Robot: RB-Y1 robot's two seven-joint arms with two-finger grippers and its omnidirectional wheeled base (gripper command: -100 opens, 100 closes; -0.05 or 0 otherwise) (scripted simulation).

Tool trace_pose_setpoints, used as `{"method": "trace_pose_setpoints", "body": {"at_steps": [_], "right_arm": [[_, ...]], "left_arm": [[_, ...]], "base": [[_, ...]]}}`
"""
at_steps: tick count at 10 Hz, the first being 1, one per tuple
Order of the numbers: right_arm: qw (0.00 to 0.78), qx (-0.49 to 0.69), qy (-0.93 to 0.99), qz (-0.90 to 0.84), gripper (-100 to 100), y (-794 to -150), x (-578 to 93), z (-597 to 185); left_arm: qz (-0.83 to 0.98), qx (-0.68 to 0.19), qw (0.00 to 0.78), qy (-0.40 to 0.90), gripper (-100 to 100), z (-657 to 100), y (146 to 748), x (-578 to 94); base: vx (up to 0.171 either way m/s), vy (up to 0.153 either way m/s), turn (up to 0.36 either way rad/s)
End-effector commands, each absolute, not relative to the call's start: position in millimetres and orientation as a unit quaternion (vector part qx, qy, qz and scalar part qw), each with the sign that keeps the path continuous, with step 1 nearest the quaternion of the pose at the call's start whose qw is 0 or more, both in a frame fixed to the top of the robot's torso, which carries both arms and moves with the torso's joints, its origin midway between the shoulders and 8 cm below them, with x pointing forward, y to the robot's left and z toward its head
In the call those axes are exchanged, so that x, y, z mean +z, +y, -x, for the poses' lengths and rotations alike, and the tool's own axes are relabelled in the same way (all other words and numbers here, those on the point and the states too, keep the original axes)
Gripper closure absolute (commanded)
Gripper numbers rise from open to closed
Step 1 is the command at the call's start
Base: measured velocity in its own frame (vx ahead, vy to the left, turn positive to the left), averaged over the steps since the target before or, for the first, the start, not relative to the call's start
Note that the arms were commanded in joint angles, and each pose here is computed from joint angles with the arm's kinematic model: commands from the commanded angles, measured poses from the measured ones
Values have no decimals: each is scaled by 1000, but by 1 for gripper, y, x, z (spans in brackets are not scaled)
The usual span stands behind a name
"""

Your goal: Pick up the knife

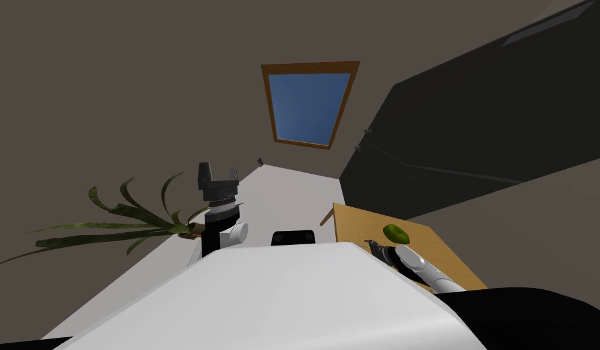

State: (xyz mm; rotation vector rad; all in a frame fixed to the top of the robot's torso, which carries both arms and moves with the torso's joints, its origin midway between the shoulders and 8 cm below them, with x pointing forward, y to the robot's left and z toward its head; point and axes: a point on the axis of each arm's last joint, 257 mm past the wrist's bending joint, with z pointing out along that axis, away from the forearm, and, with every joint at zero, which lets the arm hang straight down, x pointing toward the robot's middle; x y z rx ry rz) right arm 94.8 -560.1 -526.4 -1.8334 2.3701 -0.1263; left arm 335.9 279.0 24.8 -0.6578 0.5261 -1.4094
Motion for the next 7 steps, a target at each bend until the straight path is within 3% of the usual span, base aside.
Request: {"method": "trace_pose_setpoints", "body": {"at_steps": [1,7], "right_arm": [[86,-60,782,614,-100,-558,-518,-124],[81,-28,794,601,-100,-525,-533,-116]], "left_arm": [[293,-628,682,234,0,-336,279,25],[293,-628,682,234,0,-336,279,25]], "base": [[-56,-22,-36],[-45,-23,-11]]}}
